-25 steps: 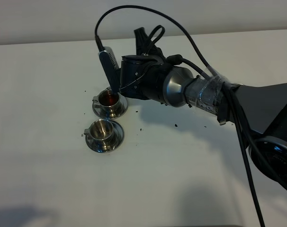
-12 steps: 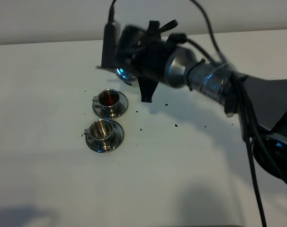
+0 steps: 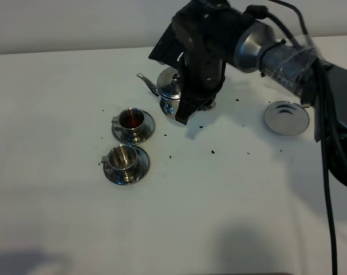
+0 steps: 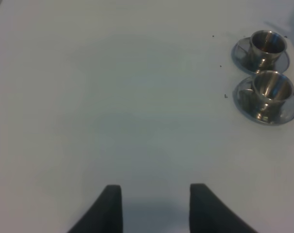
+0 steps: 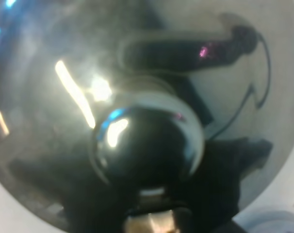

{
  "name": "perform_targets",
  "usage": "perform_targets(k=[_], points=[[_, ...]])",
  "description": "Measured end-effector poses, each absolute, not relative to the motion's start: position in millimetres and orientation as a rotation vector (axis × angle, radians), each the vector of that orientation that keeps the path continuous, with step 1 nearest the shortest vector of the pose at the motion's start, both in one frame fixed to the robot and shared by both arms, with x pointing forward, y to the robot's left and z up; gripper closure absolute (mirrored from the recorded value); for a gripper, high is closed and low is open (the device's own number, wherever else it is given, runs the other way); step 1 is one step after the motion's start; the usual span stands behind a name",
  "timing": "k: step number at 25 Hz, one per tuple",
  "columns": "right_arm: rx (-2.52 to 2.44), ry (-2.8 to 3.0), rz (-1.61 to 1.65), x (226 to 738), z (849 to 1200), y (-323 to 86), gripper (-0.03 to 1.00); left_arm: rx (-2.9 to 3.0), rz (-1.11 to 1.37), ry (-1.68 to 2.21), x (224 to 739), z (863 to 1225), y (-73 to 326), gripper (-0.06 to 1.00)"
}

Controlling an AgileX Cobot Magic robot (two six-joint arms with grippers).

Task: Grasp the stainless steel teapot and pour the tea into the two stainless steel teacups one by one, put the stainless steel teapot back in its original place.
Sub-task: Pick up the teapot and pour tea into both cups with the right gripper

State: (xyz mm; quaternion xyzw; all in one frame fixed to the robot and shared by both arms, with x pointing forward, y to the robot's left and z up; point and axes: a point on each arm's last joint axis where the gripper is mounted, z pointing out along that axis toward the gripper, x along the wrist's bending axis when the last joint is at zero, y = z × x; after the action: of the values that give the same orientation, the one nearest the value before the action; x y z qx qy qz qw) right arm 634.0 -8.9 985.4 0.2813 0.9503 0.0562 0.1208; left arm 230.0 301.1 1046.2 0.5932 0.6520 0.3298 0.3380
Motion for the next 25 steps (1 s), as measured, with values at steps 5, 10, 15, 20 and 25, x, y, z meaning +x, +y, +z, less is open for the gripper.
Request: perform_targets(k=[5,10,15,20,25], points=[[0.806,2.783,0.199,632.1,995.3,-10.1,0.79,1.546,0.859,1.699,230.0,1046.2,301.1,0.58],[0.802,2.774,0.227,622.9,1014.5,-16.5,0.79,1.546,0.859,1.699,230.0,1046.2,301.1,0.58],[0.813,2.807,0.177,593.7,1023.1,-36.0,0.79,1.546,0.859,1.699,230.0,1046.2,301.1,0.58],[0.790,2.787,0.187,563.1,1015.1,-45.9,0.79,1.546,0.859,1.699,230.0,1046.2,301.1,0.58],[0.623,2.768,0.115,537.1,995.6,-39.3,0.79,1.546,0.859,1.699,230.0,1046.2,301.1,0.58]])
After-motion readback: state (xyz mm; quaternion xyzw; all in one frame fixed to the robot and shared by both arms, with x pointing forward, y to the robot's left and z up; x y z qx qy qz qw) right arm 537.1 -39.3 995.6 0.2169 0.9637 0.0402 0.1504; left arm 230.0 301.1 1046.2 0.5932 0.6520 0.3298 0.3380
